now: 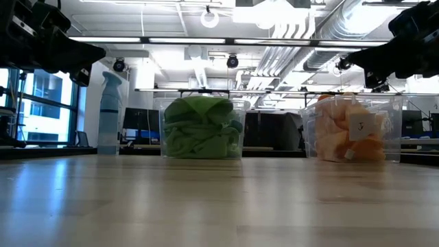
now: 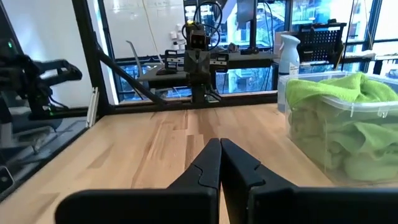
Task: Sort microfiber towel by color & place in baskets
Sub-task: Return to Home Position
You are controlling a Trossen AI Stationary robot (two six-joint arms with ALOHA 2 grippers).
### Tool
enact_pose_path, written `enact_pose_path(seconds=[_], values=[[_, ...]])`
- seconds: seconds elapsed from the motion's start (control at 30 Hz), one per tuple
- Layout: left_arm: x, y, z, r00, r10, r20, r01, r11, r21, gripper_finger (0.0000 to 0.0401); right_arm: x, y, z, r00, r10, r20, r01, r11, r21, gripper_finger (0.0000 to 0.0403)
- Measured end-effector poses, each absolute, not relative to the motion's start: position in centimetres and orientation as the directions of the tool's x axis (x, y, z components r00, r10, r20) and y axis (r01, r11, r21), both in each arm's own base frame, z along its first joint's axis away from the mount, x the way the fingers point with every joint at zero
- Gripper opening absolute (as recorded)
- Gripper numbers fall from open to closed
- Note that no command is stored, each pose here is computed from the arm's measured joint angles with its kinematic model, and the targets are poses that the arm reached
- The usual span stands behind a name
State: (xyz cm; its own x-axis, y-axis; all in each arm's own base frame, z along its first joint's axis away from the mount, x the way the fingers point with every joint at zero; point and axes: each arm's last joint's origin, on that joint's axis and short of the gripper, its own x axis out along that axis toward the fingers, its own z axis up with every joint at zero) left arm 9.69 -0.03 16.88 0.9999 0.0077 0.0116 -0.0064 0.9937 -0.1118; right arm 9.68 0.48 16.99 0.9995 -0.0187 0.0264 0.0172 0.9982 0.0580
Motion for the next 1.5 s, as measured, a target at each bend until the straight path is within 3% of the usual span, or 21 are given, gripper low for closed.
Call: enact_pose_path(seconds=[1.5], values=[[9.69, -0.03, 16.88, 1.000, 0.008, 0.012, -0.006, 0.994, -0.112, 0.0000, 9.69, 0.47, 16.98, 0.999, -0.020, 0.025, 0.019, 0.999, 0.028, 0.0000]])
